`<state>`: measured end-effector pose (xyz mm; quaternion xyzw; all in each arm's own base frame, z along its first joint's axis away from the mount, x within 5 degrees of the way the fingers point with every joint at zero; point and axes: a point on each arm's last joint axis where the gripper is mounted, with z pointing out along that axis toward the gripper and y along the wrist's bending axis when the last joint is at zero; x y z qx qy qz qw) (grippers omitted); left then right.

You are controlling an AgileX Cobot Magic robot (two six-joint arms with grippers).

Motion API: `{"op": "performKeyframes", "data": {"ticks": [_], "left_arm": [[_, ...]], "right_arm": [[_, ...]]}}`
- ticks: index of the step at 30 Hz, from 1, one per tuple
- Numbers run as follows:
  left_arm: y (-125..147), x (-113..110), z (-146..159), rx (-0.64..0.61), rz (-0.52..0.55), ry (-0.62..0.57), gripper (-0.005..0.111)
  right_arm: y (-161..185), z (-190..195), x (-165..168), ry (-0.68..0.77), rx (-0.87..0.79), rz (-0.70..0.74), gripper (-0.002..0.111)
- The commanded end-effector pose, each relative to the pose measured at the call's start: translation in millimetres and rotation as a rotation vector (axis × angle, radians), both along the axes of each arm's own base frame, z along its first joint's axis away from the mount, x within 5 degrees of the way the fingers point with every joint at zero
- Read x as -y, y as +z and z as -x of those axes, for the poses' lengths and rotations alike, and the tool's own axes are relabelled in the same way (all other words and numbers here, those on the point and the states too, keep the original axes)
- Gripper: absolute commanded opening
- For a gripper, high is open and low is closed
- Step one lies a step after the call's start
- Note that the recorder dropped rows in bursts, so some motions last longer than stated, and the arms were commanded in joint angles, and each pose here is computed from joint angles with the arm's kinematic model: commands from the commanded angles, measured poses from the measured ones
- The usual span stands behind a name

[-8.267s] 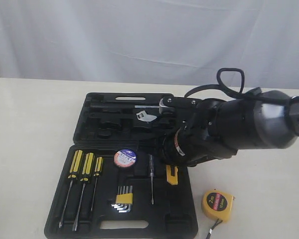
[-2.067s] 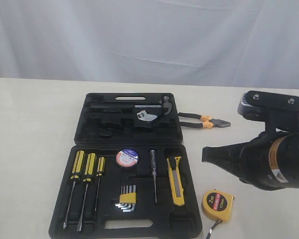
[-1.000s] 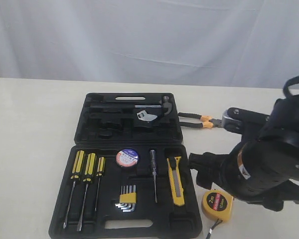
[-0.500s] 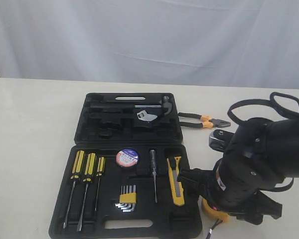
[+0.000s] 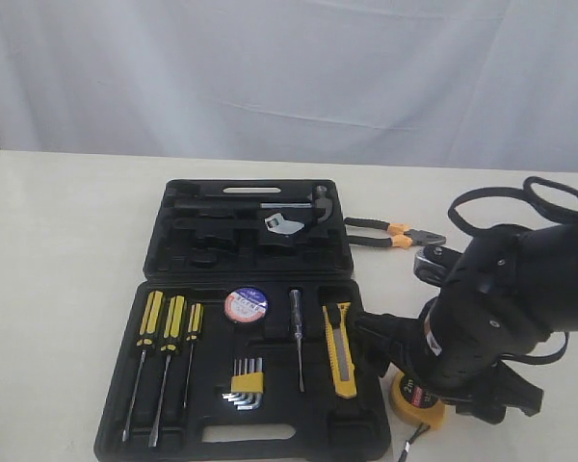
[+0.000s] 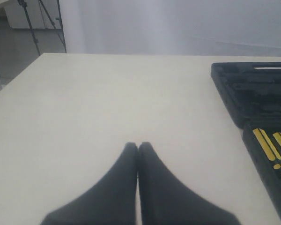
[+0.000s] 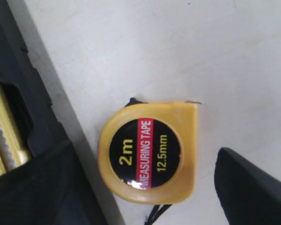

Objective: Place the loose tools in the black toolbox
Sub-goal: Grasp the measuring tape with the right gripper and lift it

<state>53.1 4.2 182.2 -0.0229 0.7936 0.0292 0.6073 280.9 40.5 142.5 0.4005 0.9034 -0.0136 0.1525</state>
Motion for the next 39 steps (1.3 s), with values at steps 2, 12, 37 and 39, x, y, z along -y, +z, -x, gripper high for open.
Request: {"op": "performKeyframes", "data": {"ticks": [2,12,37,39], "left_arm": [[0.1,0.5,-0.2,0.009,0.011,-0.005,0.000],[0.1,0.5,-0.2,0.009,0.011,-0.005,0.000],[0.1,0.5,-0.2,0.009,0.011,-0.005,0.000],[0.1,0.5,-0.2,0.009,0.011,-0.005,0.000]], "right_arm": [[-7.6,-4.4,4.8,0.010,-0.011,0.014,0.078],[-21.1,-6.7,3.5,0.017,-0.036,0.010,0.078],[39.2,-16.3,7.7,0.380,-0.092,0.175,-0.001],[59.9,-30.0,7.0,0.426,-0.073,0.201,-0.001]]}}
